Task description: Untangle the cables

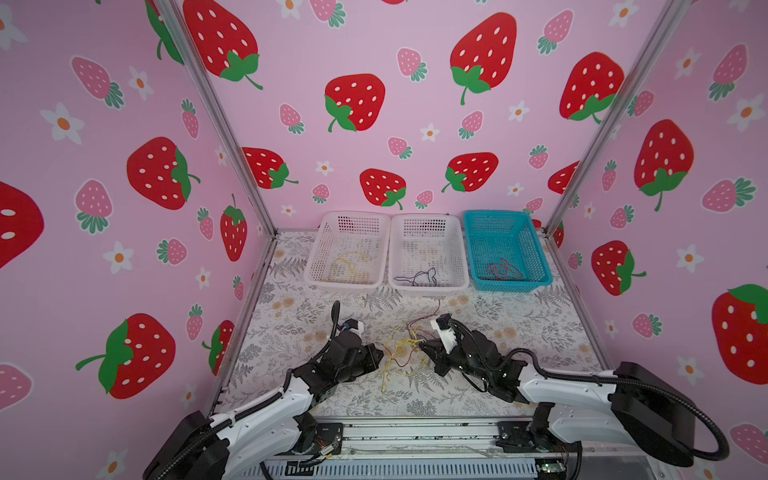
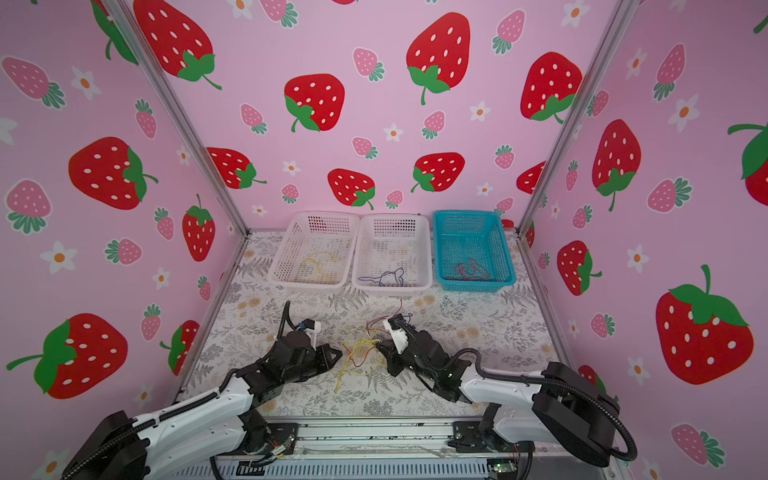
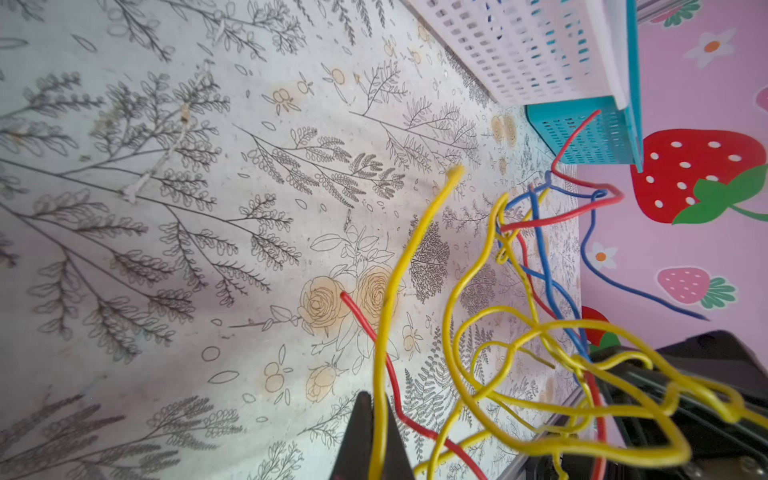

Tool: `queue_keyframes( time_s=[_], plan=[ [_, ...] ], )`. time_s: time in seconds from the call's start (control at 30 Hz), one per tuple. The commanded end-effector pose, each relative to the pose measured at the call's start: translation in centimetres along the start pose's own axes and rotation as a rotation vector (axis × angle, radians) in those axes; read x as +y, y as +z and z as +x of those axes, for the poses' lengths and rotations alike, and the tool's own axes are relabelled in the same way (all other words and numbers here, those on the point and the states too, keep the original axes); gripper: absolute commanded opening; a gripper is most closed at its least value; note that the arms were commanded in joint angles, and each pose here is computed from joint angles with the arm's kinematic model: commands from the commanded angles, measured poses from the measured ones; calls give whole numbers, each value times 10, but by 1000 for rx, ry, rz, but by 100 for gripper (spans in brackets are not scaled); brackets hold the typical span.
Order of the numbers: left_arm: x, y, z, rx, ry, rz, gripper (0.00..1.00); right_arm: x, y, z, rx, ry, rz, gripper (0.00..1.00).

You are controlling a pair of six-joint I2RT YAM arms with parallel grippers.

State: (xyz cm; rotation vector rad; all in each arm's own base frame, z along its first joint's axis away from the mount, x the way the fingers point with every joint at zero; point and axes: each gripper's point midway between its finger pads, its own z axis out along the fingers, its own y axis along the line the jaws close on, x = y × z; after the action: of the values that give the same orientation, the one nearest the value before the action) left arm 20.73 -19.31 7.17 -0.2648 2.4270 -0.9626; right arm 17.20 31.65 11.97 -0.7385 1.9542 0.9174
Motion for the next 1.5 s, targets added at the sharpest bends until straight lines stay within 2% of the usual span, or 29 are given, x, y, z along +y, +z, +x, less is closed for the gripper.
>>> queue_keyframes(
  time_s=[0.0,0.1,0.27,0.5,0.6,0.73,0.9,1.1,1.17,1.27,1.47],
  plan=[
    [-10,-14,-16,-55,18,-14,0,-19,-7,-6,-22,39,95,0],
    [-14,-29,-24,-92,16,-14,0,-39,-11,4,17,86,147,4],
    [-30,-49,-35,-122,8,33,0,-51,-15,20,64,131,132,13],
    [-66,-72,-49,-124,21,118,0,-44,-17,22,85,108,73,38],
    [-85,-81,-52,-112,27,171,0,-32,-21,9,47,89,12,48],
    [-104,-92,-58,-116,28,224,0,-3,-28,-11,-17,56,-130,55],
    [-123,-101,-61,-104,62,273,0,12,-42,-37,-111,16,-176,56],
    [-119,-101,-64,-119,60,253,0,26,-52,-62,-161,-22,-199,57],
    [-117,-101,-65,-131,50,247,0,47,-62,-74,-201,-65,-255,57],
    [-118,-100,-67,-133,50,241,0,74,-63,-74,-185,-128,-303,57],
    [-120,-99,-68,-125,52,235,0,79,-53,-71,-170,-172,-227,58]
  ],
)
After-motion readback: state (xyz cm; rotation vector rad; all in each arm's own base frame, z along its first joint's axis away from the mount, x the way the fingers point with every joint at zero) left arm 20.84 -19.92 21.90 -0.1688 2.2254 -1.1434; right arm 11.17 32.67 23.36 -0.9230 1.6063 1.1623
